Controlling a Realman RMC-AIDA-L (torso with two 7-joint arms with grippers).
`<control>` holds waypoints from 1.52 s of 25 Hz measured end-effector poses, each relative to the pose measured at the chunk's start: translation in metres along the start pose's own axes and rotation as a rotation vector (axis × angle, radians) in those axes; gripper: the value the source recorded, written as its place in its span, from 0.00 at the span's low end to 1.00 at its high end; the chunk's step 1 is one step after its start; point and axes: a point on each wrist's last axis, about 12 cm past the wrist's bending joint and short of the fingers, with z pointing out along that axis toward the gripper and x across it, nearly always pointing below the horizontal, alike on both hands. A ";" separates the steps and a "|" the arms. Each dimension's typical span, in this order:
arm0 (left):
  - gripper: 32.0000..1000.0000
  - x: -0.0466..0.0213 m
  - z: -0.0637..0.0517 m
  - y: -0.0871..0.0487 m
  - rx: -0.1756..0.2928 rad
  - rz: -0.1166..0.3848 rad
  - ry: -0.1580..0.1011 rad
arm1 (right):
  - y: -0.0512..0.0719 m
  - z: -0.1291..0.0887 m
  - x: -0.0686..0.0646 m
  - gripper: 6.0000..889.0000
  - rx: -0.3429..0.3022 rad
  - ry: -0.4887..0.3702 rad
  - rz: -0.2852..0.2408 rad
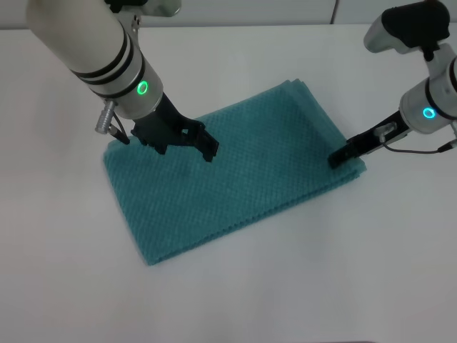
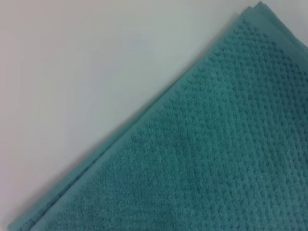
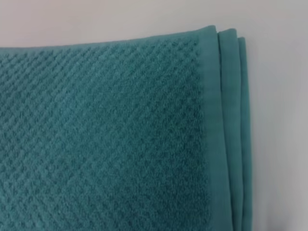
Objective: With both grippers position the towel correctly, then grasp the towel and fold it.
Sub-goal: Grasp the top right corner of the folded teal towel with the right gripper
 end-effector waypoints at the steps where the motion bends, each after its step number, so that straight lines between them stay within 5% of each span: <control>1: 0.89 -0.0001 0.000 0.000 0.000 0.000 0.000 | 0.000 0.000 0.000 0.95 0.001 -0.002 -0.001; 38: 0.89 -0.0025 0.000 -0.005 -0.003 0.023 -0.005 | -0.006 0.009 0.010 0.91 0.036 -0.022 0.008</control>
